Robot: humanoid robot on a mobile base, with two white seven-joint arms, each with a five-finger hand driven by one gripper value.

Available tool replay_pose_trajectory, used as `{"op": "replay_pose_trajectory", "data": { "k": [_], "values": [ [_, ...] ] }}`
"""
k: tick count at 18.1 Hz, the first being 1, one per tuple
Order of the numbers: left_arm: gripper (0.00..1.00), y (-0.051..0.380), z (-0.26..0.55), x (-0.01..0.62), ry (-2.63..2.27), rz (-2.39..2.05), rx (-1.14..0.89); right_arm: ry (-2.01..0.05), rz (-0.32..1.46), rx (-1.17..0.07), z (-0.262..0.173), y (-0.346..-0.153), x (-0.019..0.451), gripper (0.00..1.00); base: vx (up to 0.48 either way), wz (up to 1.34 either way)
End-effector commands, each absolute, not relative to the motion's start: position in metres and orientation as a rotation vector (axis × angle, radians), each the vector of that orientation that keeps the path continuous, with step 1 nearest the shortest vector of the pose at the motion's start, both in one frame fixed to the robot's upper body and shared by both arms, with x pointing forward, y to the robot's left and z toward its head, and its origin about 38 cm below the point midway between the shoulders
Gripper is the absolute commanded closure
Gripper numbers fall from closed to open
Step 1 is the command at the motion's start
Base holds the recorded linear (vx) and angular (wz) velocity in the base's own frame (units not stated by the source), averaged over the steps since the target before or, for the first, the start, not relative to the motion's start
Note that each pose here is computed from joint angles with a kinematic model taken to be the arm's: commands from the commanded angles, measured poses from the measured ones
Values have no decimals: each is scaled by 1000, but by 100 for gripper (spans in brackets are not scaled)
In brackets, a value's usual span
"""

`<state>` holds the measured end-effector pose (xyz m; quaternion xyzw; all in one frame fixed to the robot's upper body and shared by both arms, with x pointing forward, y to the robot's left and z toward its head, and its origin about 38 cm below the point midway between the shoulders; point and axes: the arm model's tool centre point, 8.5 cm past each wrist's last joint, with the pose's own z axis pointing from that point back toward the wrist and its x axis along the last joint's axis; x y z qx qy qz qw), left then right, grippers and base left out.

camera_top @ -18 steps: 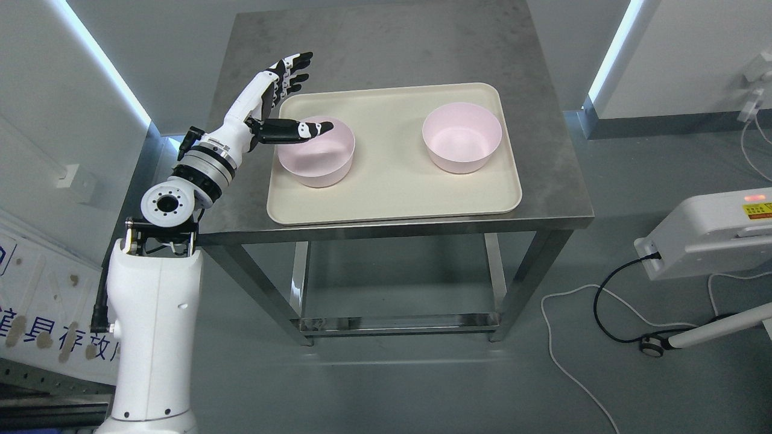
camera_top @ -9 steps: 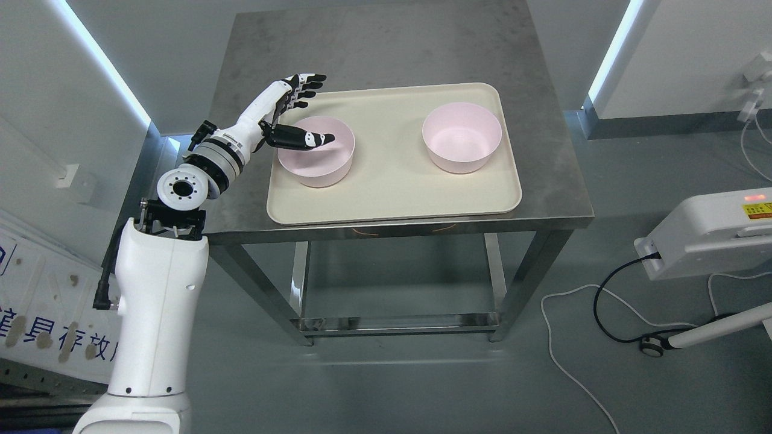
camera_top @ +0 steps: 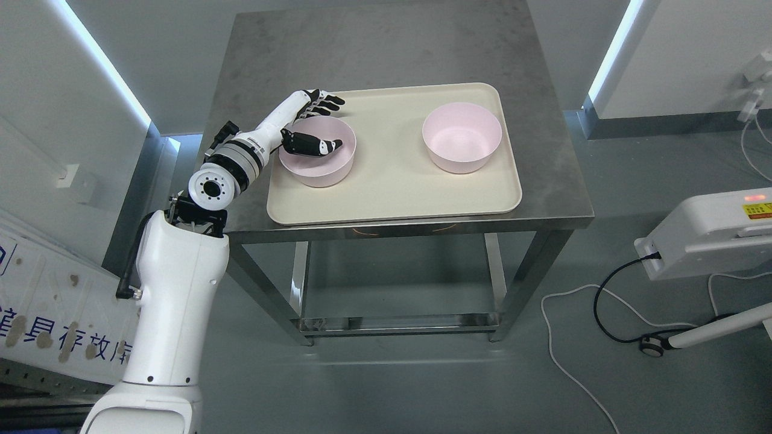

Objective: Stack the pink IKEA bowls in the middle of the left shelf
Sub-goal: 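Reach the left hand toward the pink bowl nearer the robot, then grasp the rim of the nearer pink bowl with the left hand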

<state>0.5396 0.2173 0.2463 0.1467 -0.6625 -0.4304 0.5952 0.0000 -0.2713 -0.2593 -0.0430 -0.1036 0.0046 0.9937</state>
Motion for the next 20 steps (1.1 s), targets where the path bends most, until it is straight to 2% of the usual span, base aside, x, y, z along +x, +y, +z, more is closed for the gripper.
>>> {"op": "replay_pose_trajectory", "data": {
  "k": [1,9,11,16,20],
  "values": [
    [54,200,219,547,-1451,-1113,386,-225,6,-105,-258,-283,6,0,0,0],
    [89,215,237,550,-1567,-1113,392,-225,6,-105,-258,-283,6,0,-1,2],
    [95,221,248,550,-1615,-1108,401,-225,6,-105,-258,-283,6,0,-2,8],
    [97,228,287,554,-1714,-1072,435,-225,6,-105,-258,-283,6,0,0,0],
    [98,207,330,551,-1835,-1101,428,-225,6,-105,-258,-283,6,0,0,0]
  ]
}}
